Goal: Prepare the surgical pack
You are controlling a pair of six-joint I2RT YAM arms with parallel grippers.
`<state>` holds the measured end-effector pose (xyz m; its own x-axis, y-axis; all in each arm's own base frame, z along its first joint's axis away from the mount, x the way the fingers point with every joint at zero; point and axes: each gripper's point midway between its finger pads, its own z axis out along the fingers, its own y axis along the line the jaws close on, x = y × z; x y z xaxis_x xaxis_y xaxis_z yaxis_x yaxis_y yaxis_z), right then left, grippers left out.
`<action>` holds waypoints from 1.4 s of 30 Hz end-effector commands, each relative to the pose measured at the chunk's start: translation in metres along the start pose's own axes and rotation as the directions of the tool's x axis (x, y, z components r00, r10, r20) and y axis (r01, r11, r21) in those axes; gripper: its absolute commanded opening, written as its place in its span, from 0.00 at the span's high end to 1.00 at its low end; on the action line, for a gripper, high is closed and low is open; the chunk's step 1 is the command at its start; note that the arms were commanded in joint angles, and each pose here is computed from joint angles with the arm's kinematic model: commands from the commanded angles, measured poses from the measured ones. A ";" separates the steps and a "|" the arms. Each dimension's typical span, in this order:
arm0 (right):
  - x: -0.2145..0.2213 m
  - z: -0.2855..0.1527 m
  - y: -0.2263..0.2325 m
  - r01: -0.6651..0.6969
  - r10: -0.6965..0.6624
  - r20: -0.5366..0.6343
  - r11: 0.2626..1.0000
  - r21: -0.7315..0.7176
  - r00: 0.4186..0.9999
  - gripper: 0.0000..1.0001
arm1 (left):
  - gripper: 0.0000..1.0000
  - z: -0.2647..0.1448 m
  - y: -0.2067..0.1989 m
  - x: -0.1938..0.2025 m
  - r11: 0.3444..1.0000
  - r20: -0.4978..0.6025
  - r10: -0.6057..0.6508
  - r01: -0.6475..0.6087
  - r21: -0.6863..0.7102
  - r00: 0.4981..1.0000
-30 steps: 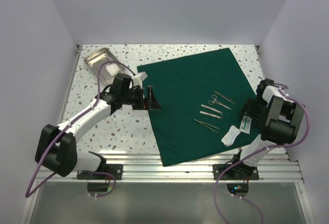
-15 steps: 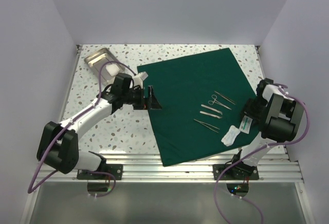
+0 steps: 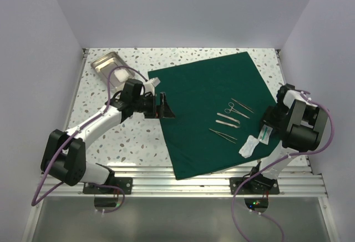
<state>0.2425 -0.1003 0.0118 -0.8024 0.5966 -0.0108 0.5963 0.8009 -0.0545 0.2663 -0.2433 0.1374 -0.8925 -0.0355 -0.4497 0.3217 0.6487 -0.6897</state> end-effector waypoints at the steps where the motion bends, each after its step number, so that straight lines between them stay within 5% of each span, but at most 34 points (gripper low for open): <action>1: -0.019 0.003 -0.005 -0.012 0.010 0.057 0.999 0.034 0.998 0.47 | 0.10 0.000 -0.003 -0.006 1.000 0.018 0.002 -0.003 0.031 1.000; 5: -0.028 -0.016 -0.007 -0.026 0.021 0.107 0.999 0.042 0.994 0.56 | 0.10 0.000 -0.004 -0.006 0.999 0.018 0.005 -0.006 0.039 1.000; 20: -0.048 -0.077 0.024 -0.050 0.070 0.213 0.994 -0.099 0.975 0.58 | 0.07 -0.002 -0.022 -0.005 0.990 0.017 -0.014 0.012 0.138 1.000; 27: -0.024 -0.123 0.104 0.116 -0.060 0.245 0.968 -0.221 0.968 0.59 | 0.06 0.002 -0.049 -0.022 0.969 0.064 -0.031 0.014 0.246 0.997; 42: 0.102 -0.200 0.259 0.359 -0.260 0.249 0.722 -0.592 0.933 0.60 | 0.09 0.037 -0.108 -0.052 0.967 0.114 -0.009 -0.020 0.254 0.993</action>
<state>0.3218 0.1465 0.1670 -0.9183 0.3141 -0.2410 0.1894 0.8831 0.4292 0.2775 -0.3235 0.1929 -0.8861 -0.0928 -0.4541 0.3705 0.4469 -0.8143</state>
